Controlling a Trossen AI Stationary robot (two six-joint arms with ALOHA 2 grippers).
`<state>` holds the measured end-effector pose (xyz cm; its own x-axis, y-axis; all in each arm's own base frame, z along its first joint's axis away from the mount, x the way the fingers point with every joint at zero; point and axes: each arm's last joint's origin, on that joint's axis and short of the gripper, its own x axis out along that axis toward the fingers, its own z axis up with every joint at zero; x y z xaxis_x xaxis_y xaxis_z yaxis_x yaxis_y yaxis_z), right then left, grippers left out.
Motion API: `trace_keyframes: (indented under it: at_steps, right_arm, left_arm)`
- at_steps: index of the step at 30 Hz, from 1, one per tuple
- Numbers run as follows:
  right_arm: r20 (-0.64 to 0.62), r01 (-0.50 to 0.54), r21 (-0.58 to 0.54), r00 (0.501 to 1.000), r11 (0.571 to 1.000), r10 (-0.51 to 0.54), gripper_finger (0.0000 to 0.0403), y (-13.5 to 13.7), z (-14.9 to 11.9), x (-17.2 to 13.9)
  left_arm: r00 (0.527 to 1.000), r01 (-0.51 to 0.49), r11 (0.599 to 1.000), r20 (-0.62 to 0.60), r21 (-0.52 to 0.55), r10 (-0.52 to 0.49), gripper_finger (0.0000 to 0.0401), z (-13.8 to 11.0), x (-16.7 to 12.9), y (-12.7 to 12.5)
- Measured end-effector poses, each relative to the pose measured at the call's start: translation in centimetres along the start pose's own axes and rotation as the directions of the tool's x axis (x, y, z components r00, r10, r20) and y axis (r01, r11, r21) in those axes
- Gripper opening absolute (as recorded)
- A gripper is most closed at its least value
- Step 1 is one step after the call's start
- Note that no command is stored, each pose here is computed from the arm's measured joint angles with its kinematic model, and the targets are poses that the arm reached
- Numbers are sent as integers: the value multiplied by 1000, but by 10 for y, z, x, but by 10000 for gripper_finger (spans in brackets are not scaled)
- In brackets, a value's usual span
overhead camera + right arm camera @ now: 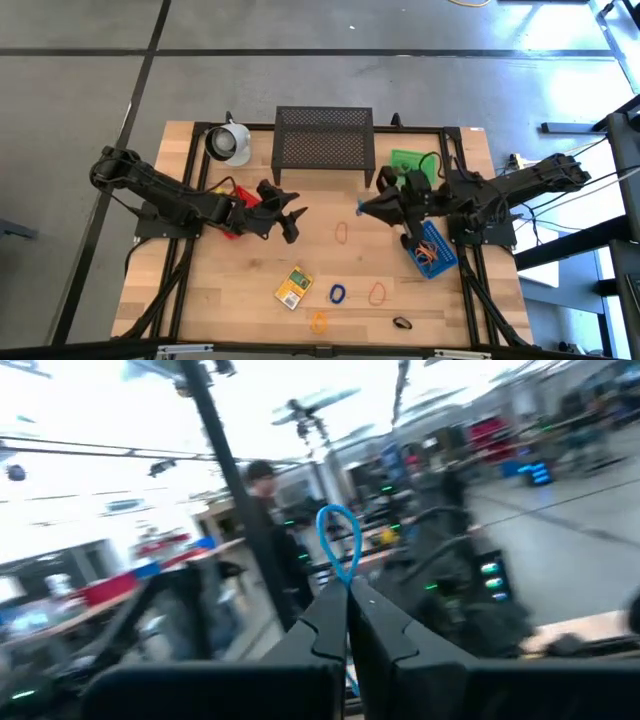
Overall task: Pick & Place Office Desk Supplies
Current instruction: Put the blue rubber band into the blue bin
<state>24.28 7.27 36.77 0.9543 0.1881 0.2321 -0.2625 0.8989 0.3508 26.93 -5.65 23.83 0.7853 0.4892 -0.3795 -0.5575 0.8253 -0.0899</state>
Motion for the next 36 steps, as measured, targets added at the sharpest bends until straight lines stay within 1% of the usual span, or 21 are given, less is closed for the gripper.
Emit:
trace_keyframes:
  at_steps: [4,7,9,11,12,13,15,17,19,21,22,23,24,25,26,28,31,34,36]
  right_arm:
    - [-68,-80,43,994,996,83,6,2,-4,0]
    - [-180,-134,80,973,988,146,6,1,-8,-6]
    - [-300,-114,122,943,986,146,6,-2,-15,-12]
    - [-435,-45,190,892,981,125,6,-5,-25,-19]
    - [-502,4,223,858,975,111,6,-7,-30,-23]
    - [-579,60,254,809,965,102,6,-9,-37,-29]
    - [-730,189,290,677,938,90,6,-10,-52,-41]
    - [-863,349,257,503,901,52,6,-11,-67,-57]
    - [-949,492,162,314,856,-1,6,-11,-79,-75]
    - [-988,599,20,133,800,-75,6,-12,-86,-93]
    - [-992,635,-51,59,771,-114,6,-12,-88,-100]
    - [-988,665,-121,-5,737,-157,6,-13,-89,-106]
    - [-979,687,-180,-53,704,-198,6,-13,-90,-111]
    - [-969,704,-222,-84,675,-232,6,-14,-90,-114]
    - [-960,718,-253,-101,649,-262,6,-14,-90,-115]
    - [-946,739,-282,-109,612,-304,6,-15,-92,-116]
    - [-939,765,-287,-105,577,-328,6,-19,-99,-117]
    - [-934,797,-298,-129,525,-334,6,-26,-116,-125]
    - [-929,826,-309,-154,472,-337,6,-32,-128,-132]
  left_arm:
    - [1000,23,1000,-13,0,-23,207,0,0,-1]
    - [1000,25,1000,-13,1,-25,207,0,0,-1]
    - [1000,25,1000,-13,1,-25,207,0,0,-1]
    - [1000,25,1000,-13,1,-25,207,0,0,-1]
    - [1000,25,1000,-13,2,-25,207,0,0,-1]
    - [1000,23,1000,-12,2,-23,207,0,0,-1]
    - [1000,10,1000,-7,2,-10,207,0,1,0]
    - [1000,0,1000,-5,-1,0,207,1,2,2]
    - [1000,-9,1000,-3,-5,9,207,2,4,4]
    - [1000,-17,1000,-2,-9,17,207,3,5,5]
    - [1000,-21,1000,-2,-10,21,207,3,6,6]
    - [1000,-22,1000,-2,-14,22,207,3,6,6]
    - [1000,-23,999,-1,-23,23,207,3,6,6]
    - [1000,-23,999,-1,-33,23,207,3,6,6]
    - [1000,-23,999,-1,-40,23,207,3,6,6]
    - [1000,-22,998,-1,-56,22,207,3,6,6]
    - [1000,-13,998,-5,-57,13,207,3,6,6]
    - [1000,-9,997,-7,-73,9,207,3,6,6]
    - [1000,-8,997,-8,-81,7,207,3,5,5]
